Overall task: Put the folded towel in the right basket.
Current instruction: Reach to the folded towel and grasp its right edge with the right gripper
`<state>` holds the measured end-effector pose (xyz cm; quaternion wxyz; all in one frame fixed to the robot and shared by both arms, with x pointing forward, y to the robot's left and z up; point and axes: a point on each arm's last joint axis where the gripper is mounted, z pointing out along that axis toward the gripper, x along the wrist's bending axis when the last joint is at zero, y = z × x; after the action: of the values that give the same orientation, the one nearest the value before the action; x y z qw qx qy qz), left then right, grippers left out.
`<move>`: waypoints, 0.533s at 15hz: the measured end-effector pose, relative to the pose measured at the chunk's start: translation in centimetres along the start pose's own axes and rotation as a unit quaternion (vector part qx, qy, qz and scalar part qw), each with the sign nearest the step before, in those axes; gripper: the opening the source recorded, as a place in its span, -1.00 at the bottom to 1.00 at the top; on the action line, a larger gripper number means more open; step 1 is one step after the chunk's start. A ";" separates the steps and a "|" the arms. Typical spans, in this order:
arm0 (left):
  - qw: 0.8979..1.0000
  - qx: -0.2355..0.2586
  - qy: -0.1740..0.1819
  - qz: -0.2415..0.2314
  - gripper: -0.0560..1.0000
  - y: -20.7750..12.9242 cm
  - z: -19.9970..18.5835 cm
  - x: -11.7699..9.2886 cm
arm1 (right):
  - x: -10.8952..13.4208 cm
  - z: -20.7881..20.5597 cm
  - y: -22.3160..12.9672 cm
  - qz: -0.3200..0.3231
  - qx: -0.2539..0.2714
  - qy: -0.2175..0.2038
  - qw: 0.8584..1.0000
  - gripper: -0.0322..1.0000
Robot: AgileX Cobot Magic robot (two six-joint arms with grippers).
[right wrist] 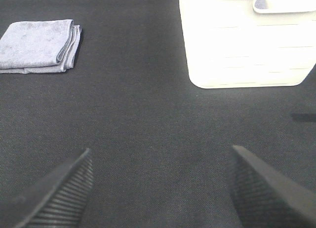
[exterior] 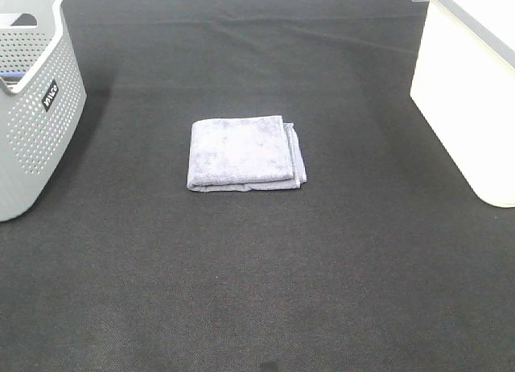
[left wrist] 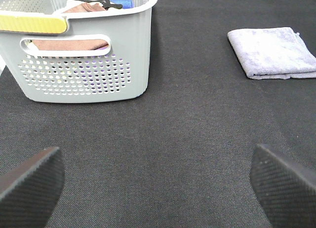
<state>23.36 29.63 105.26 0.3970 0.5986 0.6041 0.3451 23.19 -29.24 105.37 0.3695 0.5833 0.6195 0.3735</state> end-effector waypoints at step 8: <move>1.000 0.000 0.000 0.000 0.94 0.0 0.0 0.0 | 0.0 0.0 0.0 0.000 0.000 0.000 1.000 0.45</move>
<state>23.36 29.63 105.26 0.3970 0.5986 0.6041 0.3451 23.19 -29.24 105.37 0.3695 0.5833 0.6195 0.3735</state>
